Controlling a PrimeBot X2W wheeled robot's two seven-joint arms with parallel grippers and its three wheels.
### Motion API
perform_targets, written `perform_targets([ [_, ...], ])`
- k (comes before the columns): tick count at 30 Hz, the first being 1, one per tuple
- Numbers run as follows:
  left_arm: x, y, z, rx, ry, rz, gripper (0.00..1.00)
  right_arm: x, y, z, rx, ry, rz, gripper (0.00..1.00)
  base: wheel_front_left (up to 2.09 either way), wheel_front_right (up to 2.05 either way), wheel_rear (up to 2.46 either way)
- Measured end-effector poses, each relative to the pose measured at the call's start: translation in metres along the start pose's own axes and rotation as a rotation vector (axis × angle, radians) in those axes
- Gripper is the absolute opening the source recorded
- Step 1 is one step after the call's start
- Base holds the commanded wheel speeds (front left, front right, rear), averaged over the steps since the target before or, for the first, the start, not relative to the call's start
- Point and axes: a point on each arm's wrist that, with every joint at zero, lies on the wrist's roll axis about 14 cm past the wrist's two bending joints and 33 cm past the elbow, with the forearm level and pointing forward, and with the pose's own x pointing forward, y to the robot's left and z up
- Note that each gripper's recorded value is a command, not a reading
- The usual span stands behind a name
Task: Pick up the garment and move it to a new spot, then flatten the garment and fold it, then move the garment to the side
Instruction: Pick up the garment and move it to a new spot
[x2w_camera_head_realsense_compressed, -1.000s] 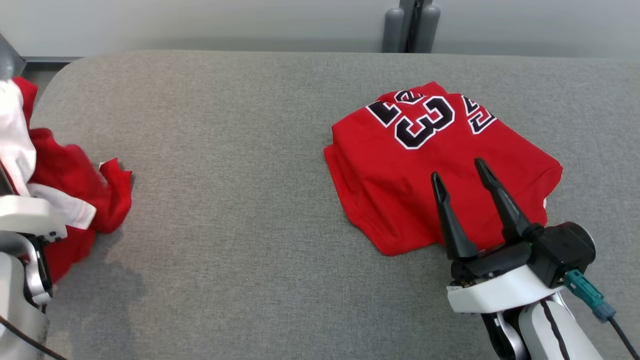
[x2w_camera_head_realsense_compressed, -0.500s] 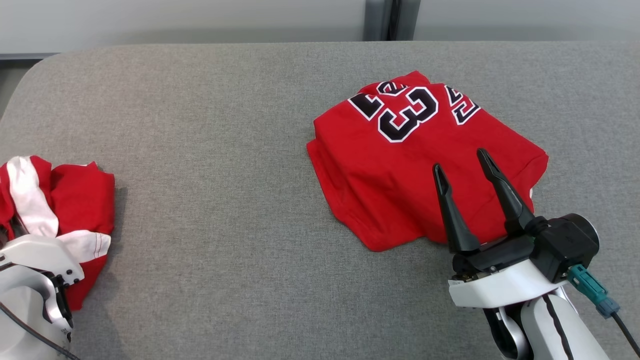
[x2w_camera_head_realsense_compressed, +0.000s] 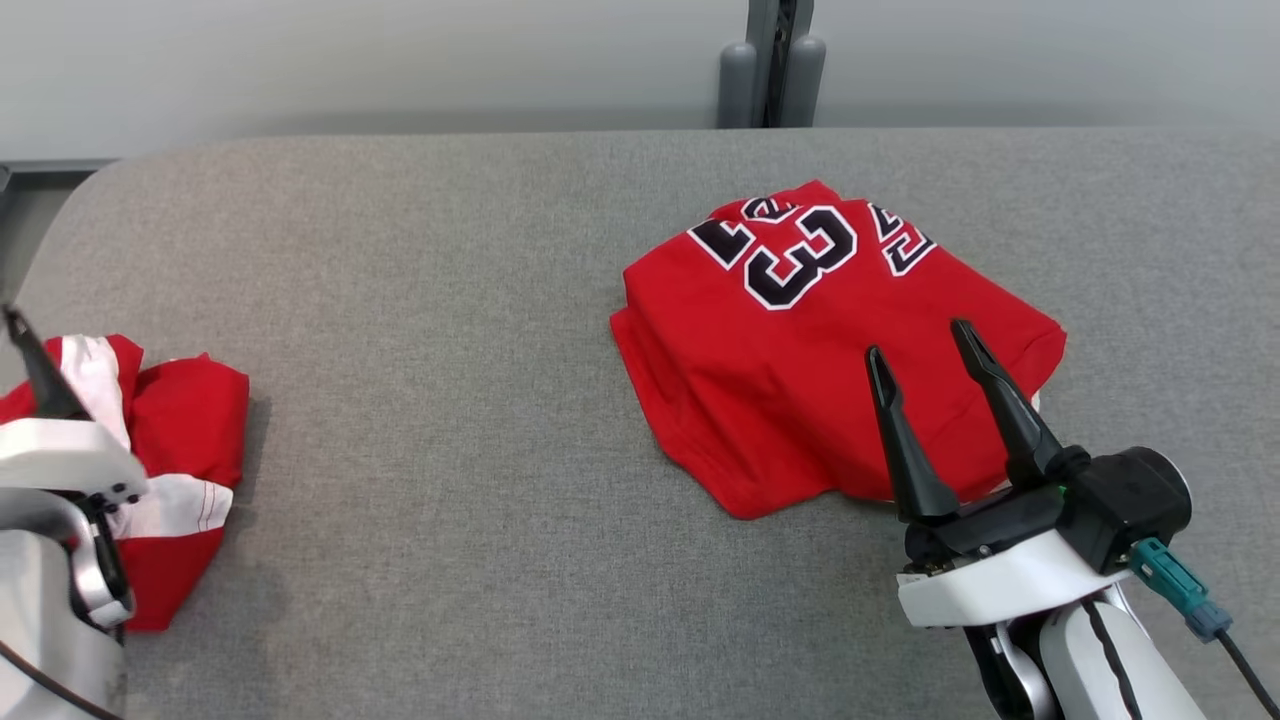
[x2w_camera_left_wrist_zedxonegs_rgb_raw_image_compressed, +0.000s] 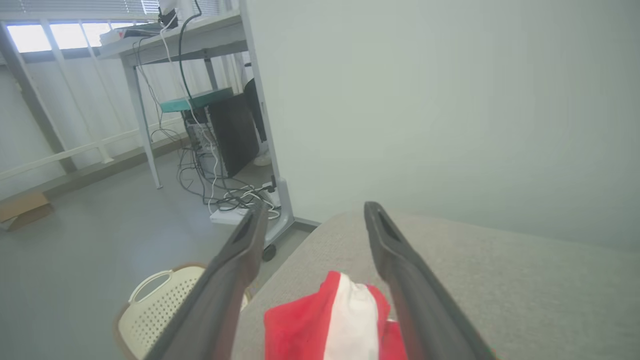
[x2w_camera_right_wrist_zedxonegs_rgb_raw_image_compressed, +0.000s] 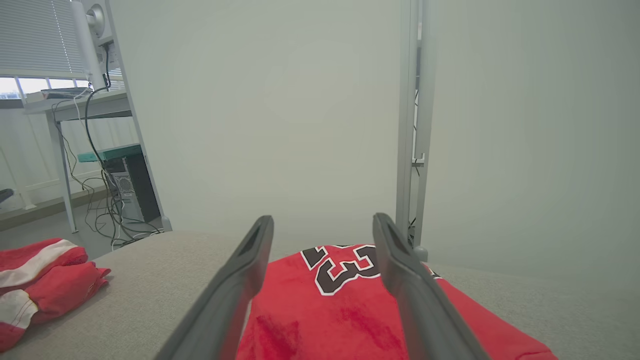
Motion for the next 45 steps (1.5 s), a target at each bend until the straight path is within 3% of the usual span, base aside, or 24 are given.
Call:
perform_targets([
  [5, -0.023, -0.033, 0.038, -0.147, -0.116, -0.120, 1.00, -0.007, -0.005, 0.004, 0.000, 0.004, -0.029, 1.00, 0.00, 0.00, 0.00],
  [15, -0.082, -0.100, 0.059, -0.295, -0.169, -0.378, 1.00, -0.024, -0.023, 0.018, -0.060, -0.002, -0.090, 1.00, 0.00, 0.00, 0.00],
  [29, -0.138, -0.133, 0.038, -0.266, -0.116, -0.520, 1.00, -0.075, -0.059, 0.009, -0.077, 0.057, -0.247, 1.00, 0.00, 0.00, 0.00],
  [45, -0.170, -0.141, 0.031, -0.258, -0.095, -0.583, 1.00, -0.098, -0.064, 0.001, -0.052, 0.081, -0.299, 1.00, 0.00, 0.00, 0.00],
])
